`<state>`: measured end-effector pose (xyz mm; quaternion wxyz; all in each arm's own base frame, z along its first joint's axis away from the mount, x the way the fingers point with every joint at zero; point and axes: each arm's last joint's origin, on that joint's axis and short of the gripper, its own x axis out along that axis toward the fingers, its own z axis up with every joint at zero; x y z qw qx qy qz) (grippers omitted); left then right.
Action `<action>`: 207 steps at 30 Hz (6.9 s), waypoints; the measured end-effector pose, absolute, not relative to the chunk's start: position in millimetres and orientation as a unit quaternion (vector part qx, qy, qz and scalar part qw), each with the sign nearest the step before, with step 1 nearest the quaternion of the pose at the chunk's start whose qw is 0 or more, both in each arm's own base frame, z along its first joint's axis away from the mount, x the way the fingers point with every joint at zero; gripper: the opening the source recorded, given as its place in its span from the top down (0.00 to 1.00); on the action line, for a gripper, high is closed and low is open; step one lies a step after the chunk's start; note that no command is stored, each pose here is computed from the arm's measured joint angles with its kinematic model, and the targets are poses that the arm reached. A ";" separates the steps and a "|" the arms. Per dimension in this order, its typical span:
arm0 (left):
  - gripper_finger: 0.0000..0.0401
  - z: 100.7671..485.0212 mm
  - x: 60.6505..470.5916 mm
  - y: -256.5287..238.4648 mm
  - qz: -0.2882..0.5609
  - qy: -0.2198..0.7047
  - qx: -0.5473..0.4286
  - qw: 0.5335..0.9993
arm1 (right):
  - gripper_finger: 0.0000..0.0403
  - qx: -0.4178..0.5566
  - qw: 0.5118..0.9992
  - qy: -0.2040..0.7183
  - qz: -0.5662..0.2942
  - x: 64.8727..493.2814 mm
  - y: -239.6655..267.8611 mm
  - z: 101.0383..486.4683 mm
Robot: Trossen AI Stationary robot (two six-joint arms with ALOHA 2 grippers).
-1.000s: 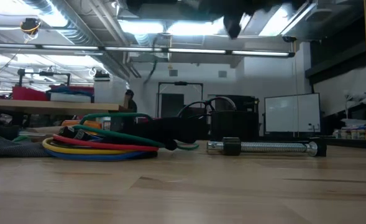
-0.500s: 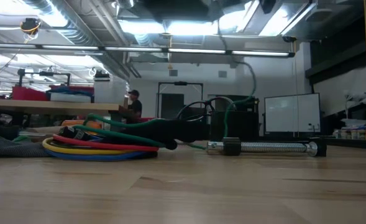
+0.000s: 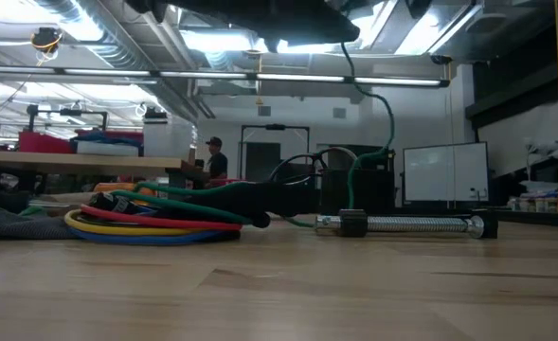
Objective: Coil cords
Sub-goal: Coil the blue wire onto the spool
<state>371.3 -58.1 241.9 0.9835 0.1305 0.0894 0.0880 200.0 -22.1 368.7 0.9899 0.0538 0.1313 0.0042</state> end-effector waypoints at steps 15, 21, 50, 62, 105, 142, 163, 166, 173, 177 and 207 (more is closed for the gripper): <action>0.60 243.0 372.2 -49.6 0.112 0.087 0.116 0.983 | 0.99 0.056 0.990 0.133 0.011 200.0 -21.7 368.5; 0.63 246.4 374.4 -34.1 0.139 0.064 0.053 0.987 | 1.00 0.055 0.992 0.098 0.057 202.5 -19.5 374.9; 0.65 249.2 375.7 -18.2 0.162 0.045 0.012 0.986 | 1.00 0.044 0.994 0.035 0.091 212.4 -18.8 384.6; 0.65 249.7 375.9 -16.7 0.164 0.042 0.010 0.986 | 1.00 0.036 0.994 0.001 0.102 215.9 -18.8 390.1; 0.98 228.8 391.5 -15.5 0.165 -0.004 -0.010 0.986 | 1.00 0.048 0.990 0.008 0.135 220.4 -17.6 387.4; 1.00 246.9 359.7 3.8 0.236 0.126 -0.072 0.961 | 0.99 0.133 0.927 0.350 0.015 210.4 -21.2 319.3; 1.00 228.4 351.3 29.8 0.259 0.200 -0.191 0.926 | 0.99 0.116 0.878 0.463 -0.027 260.3 -30.2 262.2; 1.00 232.4 354.1 28.6 0.230 0.180 -0.218 0.931 | 0.99 0.118 0.878 0.459 -0.061 265.0 -32.5 258.9; 1.00 243.5 360.2 19.2 0.174 0.152 -0.248 0.941 | 0.99 0.118 0.872 0.456 -0.132 274.9 -37.6 248.7; 1.00 248.8 362.9 8.5 0.157 0.148 -0.248 0.944 | 0.99 0.120 0.885 0.429 -0.134 283.2 -38.8 248.6; 1.00 239.3 353.9 -35.2 0.226 0.202 -0.115 0.946 | 0.99 0.130 0.982 0.126 -0.056 291.0 -41.9 321.6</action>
